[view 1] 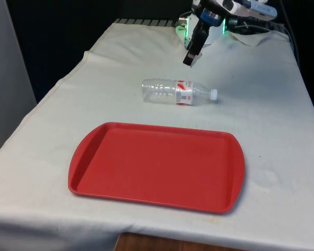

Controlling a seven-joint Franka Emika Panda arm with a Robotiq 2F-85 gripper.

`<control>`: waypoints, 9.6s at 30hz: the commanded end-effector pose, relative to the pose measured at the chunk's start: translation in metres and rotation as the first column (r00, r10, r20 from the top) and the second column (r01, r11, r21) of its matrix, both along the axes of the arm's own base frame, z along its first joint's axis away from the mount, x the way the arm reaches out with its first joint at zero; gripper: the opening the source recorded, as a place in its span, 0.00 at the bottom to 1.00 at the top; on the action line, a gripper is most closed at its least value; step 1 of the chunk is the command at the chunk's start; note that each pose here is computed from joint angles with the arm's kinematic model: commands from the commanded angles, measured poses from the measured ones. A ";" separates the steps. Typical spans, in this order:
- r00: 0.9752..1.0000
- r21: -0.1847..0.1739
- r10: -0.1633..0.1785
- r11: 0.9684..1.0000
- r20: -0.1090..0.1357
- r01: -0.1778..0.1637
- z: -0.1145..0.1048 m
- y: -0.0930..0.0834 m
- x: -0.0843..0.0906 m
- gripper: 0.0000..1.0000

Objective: Place the bottle upright on the tray.

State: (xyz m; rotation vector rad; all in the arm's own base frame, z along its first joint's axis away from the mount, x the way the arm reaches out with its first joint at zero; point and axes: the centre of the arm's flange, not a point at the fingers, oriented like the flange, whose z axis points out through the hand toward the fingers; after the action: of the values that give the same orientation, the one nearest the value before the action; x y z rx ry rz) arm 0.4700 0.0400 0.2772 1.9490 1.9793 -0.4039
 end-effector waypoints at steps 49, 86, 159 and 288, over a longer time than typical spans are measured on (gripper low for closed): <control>0.999 -0.216 -0.007 0.976 0.040 0.016 -0.049 0.015 0.000 1.00; 0.998 -0.377 -0.046 0.924 0.041 0.058 -0.118 0.048 0.009 1.00; 0.997 -0.432 -0.066 0.899 0.032 0.074 -0.153 0.055 0.015 0.37; 0.990 -0.151 -0.120 0.980 0.076 0.130 0.056 0.034 0.106 0.34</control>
State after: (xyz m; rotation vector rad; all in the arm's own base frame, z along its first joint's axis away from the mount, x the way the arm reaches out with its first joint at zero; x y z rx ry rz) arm 0.5753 0.0745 0.3308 1.9589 1.7312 -0.5065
